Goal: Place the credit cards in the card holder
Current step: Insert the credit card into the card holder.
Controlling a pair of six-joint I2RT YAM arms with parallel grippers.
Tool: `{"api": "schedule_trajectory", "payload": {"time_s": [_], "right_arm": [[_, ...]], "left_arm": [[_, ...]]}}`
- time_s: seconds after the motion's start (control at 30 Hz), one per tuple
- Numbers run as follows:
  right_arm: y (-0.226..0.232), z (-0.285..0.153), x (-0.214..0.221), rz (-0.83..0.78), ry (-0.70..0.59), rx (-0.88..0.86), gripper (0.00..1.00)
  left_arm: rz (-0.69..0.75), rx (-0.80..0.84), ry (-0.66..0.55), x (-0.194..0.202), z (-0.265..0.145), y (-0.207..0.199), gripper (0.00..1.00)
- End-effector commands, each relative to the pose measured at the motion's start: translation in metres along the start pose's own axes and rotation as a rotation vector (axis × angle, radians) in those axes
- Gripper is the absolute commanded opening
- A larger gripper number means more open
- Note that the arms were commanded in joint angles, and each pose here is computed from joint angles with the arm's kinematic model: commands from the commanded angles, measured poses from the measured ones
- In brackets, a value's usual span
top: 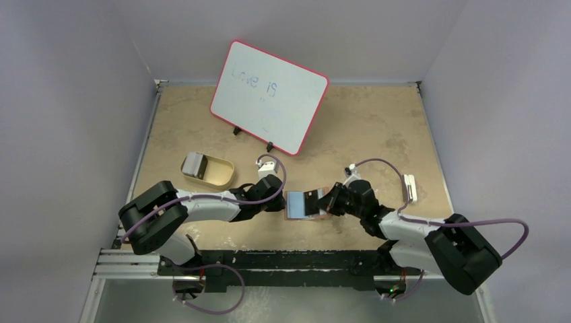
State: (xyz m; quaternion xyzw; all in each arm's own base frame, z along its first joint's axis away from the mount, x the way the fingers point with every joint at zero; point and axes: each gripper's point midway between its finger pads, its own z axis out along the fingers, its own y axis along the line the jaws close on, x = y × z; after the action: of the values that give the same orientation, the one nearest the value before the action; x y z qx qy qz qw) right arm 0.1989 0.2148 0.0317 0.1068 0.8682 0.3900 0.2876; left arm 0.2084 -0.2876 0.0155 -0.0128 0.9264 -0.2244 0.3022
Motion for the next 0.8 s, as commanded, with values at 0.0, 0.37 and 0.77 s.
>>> {"api": "schedule_trajectory", "payload": {"time_s": [0.0, 0.37, 0.77], "right_arm": [[-0.012, 0.002, 0.001, 0.016, -0.009, 0.051, 0.00], [-0.004, 0.006, 0.008, 0.001, 0.045, 0.011, 0.00], [-0.027, -0.005, -0.005, -0.070, 0.074, 0.260, 0.30]], "left_arm": [[0.054, -0.127, 0.142, 0.044, 0.001, 0.043, 0.00], [0.046, -0.108, 0.129, 0.041, -0.002, 0.039, 0.00], [0.051, -0.117, 0.134, 0.049, -0.004, 0.047, 0.00]]}}
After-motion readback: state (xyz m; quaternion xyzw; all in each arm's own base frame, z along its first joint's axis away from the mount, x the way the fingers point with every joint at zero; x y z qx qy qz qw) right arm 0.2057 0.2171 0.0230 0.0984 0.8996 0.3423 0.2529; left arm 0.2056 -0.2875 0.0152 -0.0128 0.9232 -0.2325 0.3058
